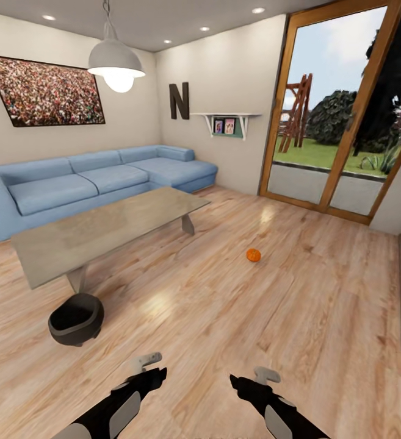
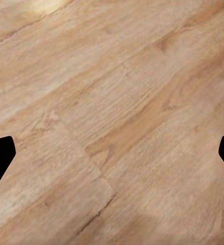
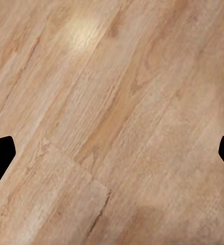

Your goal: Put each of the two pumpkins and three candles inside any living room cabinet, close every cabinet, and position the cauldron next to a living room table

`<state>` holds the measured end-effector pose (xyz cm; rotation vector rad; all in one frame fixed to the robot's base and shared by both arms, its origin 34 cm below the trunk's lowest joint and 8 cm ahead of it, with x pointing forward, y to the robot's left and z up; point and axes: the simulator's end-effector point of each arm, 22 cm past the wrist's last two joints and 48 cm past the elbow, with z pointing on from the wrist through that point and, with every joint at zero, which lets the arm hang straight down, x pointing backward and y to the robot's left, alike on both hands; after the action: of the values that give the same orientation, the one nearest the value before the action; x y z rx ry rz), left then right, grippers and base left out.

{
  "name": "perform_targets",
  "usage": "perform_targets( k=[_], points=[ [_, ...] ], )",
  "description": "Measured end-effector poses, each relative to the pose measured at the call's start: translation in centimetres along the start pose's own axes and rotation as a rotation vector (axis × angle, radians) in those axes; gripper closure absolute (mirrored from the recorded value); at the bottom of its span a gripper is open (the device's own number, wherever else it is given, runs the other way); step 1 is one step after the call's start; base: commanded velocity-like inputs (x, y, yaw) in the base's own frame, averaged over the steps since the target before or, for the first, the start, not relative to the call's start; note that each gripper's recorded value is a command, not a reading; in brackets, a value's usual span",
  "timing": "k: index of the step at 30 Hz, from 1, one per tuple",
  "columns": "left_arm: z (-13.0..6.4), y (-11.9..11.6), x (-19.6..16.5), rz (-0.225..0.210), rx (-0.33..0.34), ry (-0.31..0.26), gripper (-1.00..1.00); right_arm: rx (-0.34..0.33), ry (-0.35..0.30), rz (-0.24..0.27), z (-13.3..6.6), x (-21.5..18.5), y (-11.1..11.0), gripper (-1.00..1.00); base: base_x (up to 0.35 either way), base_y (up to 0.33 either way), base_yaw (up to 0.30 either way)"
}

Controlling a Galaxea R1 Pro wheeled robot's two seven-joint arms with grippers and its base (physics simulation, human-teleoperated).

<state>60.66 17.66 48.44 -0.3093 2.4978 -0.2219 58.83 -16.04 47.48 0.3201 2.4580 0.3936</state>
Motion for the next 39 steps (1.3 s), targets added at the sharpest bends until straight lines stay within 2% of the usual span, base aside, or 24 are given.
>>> perform_targets(
  k=[15, 39],
  points=[
    [0.3, 1.0, 0.8, 0.010, -0.022, 0.010, -1.00, 0.006, 0.014, 0.003, 0.2, 0.7, -0.3, -1.00, -0.012, 0.010, -0.253],
    [0.8, 2.5, 1.5, 0.006, -0.042, 0.029, -1.00, 0.014, 0.034, 0.006, 0.6, 1.7, -0.8, -1.00, -0.230, 0.211, -0.253]
  ],
)
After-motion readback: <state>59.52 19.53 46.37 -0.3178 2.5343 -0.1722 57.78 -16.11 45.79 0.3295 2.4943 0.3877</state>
